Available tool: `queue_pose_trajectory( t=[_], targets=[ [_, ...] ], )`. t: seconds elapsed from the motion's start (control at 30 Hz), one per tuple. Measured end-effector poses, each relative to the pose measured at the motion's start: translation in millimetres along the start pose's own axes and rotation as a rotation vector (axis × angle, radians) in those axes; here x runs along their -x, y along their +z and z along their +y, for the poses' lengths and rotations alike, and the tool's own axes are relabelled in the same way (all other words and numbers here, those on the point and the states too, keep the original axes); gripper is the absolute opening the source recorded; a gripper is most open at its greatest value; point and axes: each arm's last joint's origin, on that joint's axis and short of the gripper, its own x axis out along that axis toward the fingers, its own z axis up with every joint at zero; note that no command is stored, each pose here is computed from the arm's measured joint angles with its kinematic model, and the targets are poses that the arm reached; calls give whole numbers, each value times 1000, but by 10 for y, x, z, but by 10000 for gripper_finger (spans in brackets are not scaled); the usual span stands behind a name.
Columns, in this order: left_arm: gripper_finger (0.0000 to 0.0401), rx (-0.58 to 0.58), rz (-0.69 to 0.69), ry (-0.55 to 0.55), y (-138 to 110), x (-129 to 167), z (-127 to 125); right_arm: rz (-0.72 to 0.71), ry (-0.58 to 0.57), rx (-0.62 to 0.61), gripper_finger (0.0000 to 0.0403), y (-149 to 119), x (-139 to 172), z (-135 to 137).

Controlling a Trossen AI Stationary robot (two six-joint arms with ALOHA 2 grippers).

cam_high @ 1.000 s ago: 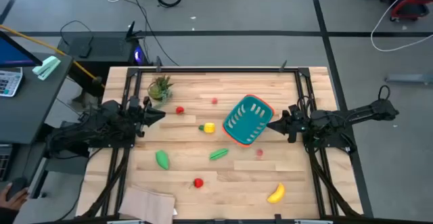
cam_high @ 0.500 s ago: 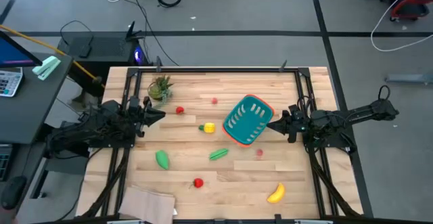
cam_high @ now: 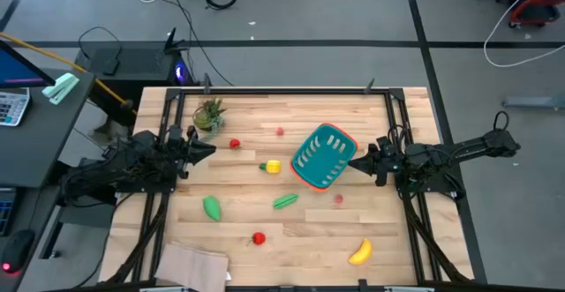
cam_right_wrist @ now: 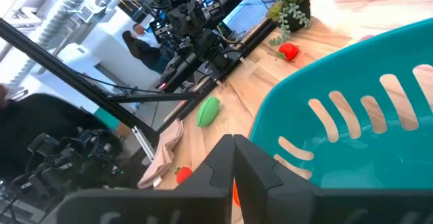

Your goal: Pick and placing Produce into tupperware

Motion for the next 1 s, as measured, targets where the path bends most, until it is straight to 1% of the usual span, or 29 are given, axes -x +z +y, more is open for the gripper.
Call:
queue_pose_trajectory(
  t=[0.2, 0.57, 0.6, 0.67, 0.7, 0.83, 0.93, 1.0],
  targets=[
    [51, 0, 0, 0, -1, 0, 0, 0, 0, 0, 18, 0, 0, 0],
    [59, 0, 0, 0, -1, 0, 0, 0, -1, 0, 18, 0, 0, 0],
    [58, -1, -7, 4, 4, 0, 0, -1, -1, 0, 18, 0, 0, 0],
    [55, -7, -65, 34, 46, 1, -2, 0, 0, 0, 18, 0, 0, 0],
    [53, 3, -92, 42, 68, 3, -5, 0, 0, 0, 18, 0, 0, 0],
    [51, 89, -152, 13, 125, 9, -29, 0, 0, 0, 18, 0, 0, 0],
    [54, 169, -169, 1, 167, 18, -48, 0, 0, 0, 18, 0, 0, 0],
    [57, 188, -182, -8, 220, 29, -72, 0, 0, 0, 18, 0, 0, 0]
  ],
)
